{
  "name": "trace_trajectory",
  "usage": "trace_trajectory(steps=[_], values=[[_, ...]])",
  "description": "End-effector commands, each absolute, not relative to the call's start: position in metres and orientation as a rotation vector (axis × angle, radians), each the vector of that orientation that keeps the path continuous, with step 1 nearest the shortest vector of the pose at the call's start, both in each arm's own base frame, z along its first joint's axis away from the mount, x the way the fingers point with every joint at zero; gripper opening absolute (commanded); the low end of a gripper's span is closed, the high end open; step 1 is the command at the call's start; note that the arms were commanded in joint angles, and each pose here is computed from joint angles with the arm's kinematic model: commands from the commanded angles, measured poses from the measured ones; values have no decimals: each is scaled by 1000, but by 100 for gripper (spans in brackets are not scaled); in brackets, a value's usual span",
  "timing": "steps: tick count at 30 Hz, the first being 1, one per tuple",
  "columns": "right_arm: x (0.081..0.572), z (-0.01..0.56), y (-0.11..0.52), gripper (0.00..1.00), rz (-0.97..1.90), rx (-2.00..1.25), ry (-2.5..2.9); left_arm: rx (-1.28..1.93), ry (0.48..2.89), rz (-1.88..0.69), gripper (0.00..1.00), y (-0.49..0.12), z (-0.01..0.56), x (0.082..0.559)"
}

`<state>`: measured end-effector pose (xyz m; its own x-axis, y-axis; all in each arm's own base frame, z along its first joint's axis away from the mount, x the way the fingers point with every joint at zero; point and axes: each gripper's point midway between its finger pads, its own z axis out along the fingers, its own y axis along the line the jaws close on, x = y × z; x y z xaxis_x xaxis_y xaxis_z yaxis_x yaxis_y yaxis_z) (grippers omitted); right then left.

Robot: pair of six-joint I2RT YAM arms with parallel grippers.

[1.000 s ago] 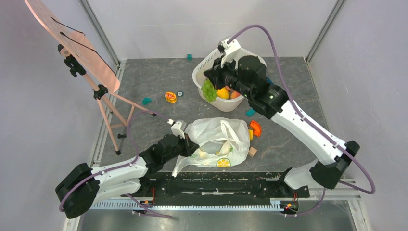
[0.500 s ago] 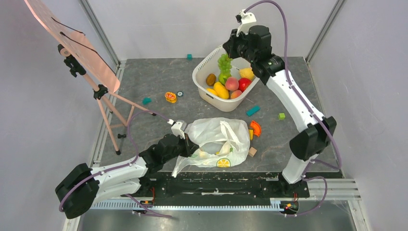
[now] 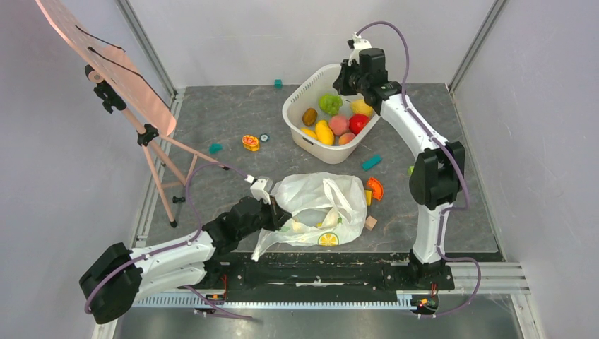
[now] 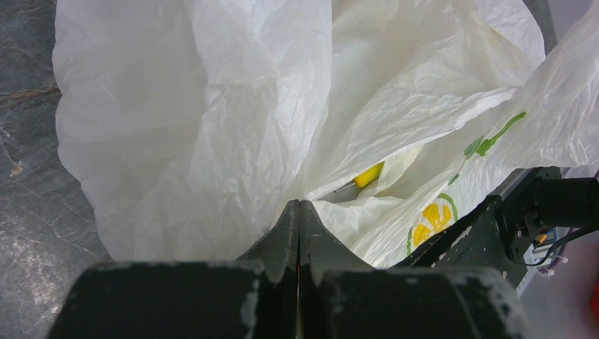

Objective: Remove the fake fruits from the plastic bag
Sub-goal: Place the fake fruit in the bin.

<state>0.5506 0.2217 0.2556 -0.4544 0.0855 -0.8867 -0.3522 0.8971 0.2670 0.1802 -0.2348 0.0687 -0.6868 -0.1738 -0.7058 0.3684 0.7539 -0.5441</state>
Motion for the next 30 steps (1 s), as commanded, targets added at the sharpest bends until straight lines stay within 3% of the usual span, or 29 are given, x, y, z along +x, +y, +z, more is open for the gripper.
trace_trajectory(steps=[1,9,11,14,19,24,30], values=[[567,253,220,0,526,-153,1961,151,2125,-924,2,-242,84,181],[568,193,183,3,407,-52,2086,153,2127,-927,2,-242,84,181],[565,187,175,13,386,-40,2103,156,2129,-928,2,-243,84,180],[559,189,167,41,365,-42,2106,159,2134,-931,2,-244,84,180],[545,212,164,60,364,-78,2071,168,2137,-938,2,-247,85,180],[512,253,175,63,444,-165,2008,162,2141,-939,2,-248,86,182],[415,283,251,55,428,-493,1971,166,2143,-949,2,-253,90,183]])
